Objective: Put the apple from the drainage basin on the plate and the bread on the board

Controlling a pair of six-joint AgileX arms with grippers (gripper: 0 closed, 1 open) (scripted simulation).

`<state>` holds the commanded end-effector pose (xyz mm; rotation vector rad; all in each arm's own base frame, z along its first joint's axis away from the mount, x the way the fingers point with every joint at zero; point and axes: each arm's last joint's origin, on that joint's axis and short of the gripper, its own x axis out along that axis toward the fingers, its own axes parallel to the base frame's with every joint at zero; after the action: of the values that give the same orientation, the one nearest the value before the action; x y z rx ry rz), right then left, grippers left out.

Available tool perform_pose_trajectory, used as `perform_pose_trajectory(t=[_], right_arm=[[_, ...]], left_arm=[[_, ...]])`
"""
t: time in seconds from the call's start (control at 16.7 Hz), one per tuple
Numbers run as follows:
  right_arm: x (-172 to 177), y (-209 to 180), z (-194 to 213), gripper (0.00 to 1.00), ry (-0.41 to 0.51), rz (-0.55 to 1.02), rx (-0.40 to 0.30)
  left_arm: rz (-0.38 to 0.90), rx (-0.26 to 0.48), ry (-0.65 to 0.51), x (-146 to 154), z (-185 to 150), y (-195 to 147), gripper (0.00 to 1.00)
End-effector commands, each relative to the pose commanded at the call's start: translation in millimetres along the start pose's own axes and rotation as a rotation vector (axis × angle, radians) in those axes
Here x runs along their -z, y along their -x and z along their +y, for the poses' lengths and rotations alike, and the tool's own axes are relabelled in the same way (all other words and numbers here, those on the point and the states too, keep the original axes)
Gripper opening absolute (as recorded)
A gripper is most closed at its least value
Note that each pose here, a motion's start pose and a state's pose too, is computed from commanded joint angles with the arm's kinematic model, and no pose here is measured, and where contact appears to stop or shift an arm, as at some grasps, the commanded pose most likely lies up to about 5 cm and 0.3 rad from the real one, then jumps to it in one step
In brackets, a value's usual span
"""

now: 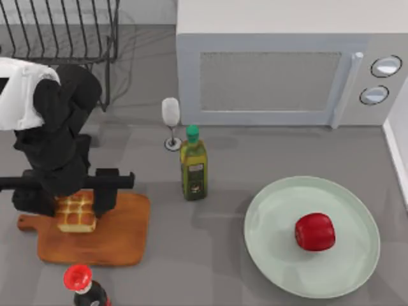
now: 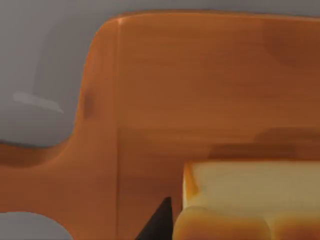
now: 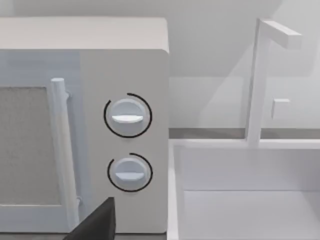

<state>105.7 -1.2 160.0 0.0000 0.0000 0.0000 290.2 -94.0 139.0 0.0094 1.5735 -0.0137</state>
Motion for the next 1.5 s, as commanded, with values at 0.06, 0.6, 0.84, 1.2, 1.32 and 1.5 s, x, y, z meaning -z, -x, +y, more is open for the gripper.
perform_pose_trajectory(t=[0.06, 0.6, 0.84, 1.2, 1.32, 1.5], right_arm=[[0.0, 0.0, 0.0, 1.00, 0.000, 0.000, 0.000], [0.0, 0.0, 0.0, 1.00, 0.000, 0.000, 0.000], [0.0, 0.0, 0.0, 1.00, 0.000, 0.000, 0.000], [0.0, 0.0, 0.0, 1.00, 0.000, 0.000, 0.000], [0.0, 0.0, 0.0, 1.00, 0.000, 0.000, 0.000], [0.0, 0.0, 0.0, 1.00, 0.000, 0.000, 0.000]], left_arm=[[0.000, 0.000, 0.000, 0.0, 0.0, 0.0, 0.15], [0.000, 0.000, 0.000, 0.0, 0.0, 0.0, 0.83], [0.000, 0.000, 0.000, 0.0, 0.0, 0.0, 1.00], [0.000, 0.000, 0.000, 0.0, 0.0, 0.0, 1.00], [-0.001, 0.000, 0.000, -0.1, 0.1, 0.3, 1.00], [-0.057, 0.016, 0.002, 3.5, 4.5, 10.4, 1.00]])
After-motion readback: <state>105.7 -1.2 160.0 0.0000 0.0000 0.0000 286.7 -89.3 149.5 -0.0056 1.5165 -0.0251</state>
